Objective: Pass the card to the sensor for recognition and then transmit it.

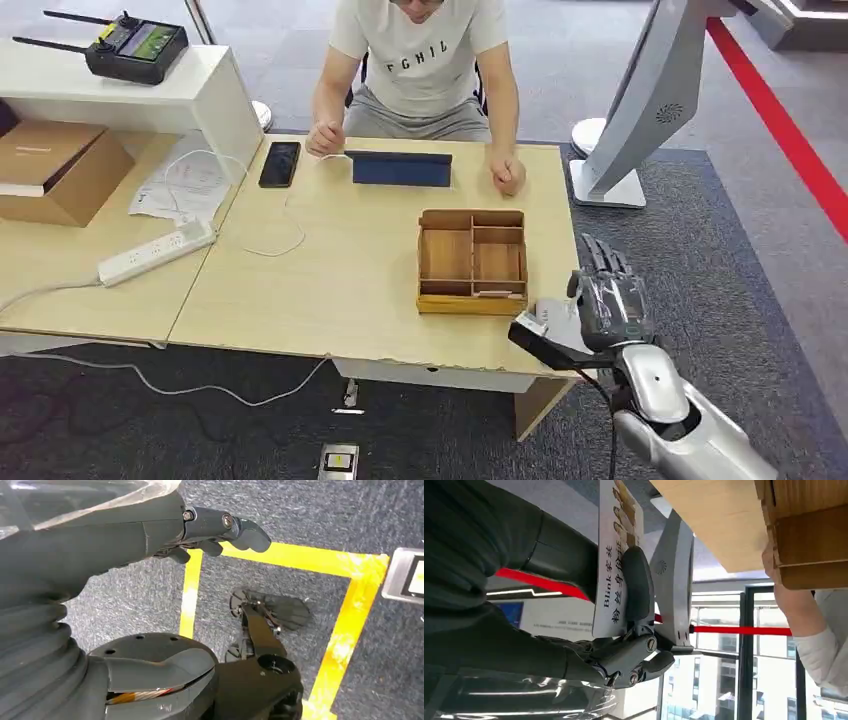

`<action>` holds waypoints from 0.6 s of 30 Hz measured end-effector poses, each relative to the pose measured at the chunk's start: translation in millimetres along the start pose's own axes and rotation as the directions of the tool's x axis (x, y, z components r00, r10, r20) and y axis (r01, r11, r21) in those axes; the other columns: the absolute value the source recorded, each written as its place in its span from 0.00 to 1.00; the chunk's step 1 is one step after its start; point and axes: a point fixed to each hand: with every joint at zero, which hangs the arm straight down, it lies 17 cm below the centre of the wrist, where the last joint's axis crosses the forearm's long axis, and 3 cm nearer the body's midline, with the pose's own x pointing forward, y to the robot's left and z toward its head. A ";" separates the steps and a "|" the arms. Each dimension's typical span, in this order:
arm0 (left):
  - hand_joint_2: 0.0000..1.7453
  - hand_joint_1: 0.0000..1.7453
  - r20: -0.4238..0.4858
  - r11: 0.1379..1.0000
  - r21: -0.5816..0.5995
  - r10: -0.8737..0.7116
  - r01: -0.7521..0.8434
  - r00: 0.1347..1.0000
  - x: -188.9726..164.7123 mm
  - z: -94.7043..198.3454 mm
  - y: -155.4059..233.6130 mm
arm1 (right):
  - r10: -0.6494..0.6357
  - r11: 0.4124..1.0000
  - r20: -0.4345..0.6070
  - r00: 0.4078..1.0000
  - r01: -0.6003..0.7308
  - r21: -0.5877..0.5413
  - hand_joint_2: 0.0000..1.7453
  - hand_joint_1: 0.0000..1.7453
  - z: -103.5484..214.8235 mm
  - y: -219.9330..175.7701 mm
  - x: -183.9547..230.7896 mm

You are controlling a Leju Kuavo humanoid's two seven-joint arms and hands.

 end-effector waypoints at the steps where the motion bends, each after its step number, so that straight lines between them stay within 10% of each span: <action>1: 1.00 0.00 -0.003 1.000 0.004 0.003 -0.003 1.000 -0.6 0.0 -0.1 | -0.004 1.000 0.006 1.000 0.004 0.003 1.00 1.00 0.9 2.3 2.1; 18: 1.00 0.00 -0.006 1.000 0.010 0.013 -0.013 1.000 -2.2 1.6 -8.3 | -0.044 0.993 -0.022 0.999 0.047 0.110 1.00 1.00 14.5 49.3 5.3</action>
